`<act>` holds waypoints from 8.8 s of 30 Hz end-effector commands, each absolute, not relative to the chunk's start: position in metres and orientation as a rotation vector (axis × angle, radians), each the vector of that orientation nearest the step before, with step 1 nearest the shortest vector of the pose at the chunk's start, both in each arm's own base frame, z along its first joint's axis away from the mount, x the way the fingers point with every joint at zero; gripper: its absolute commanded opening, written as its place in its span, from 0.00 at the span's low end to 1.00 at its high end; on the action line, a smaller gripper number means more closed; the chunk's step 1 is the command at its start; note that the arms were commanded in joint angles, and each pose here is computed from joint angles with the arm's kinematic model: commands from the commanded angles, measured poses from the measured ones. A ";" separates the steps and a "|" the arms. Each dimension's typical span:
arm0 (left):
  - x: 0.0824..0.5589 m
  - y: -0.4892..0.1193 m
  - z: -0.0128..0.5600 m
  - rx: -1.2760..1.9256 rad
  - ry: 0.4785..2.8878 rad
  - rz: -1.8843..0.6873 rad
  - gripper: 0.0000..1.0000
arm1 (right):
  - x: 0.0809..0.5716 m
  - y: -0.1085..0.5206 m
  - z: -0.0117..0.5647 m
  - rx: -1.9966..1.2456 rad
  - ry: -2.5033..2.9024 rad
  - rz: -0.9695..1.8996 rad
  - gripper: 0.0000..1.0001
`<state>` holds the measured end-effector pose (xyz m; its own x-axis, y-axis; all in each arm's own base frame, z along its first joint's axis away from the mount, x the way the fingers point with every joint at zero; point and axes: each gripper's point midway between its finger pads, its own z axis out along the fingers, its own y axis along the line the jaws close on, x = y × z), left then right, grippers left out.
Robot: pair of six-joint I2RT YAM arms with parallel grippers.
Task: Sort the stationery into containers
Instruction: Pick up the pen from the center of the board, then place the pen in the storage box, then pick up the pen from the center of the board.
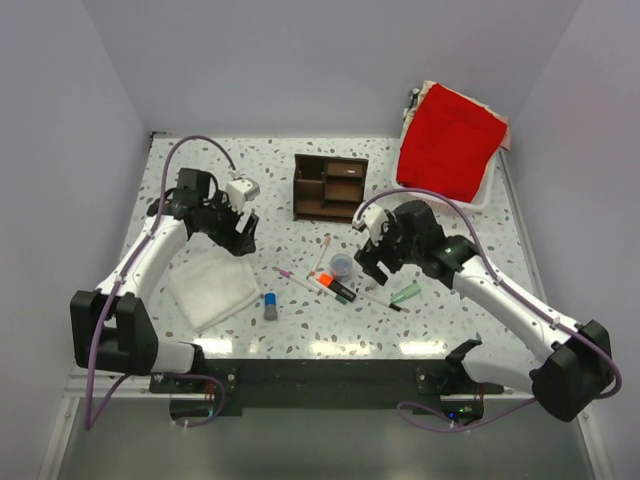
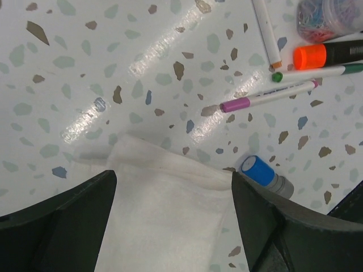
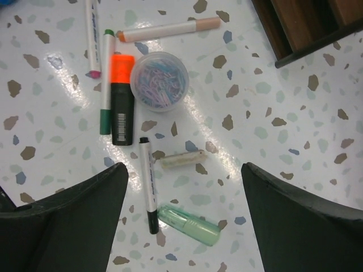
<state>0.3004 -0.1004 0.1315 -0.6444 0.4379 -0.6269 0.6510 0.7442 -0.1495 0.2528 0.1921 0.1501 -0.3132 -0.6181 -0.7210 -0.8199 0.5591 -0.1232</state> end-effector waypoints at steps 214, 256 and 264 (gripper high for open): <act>0.515 -0.283 0.209 0.751 1.212 -0.932 0.36 | 0.353 0.008 0.215 -0.157 2.275 0.201 0.57; 0.316 -0.139 0.154 1.065 1.982 -0.452 0.74 | 0.303 0.224 0.207 -0.987 2.175 0.485 0.56; 0.364 -0.021 0.242 0.246 1.928 0.033 0.86 | 0.286 0.334 0.150 -1.109 2.261 0.639 0.52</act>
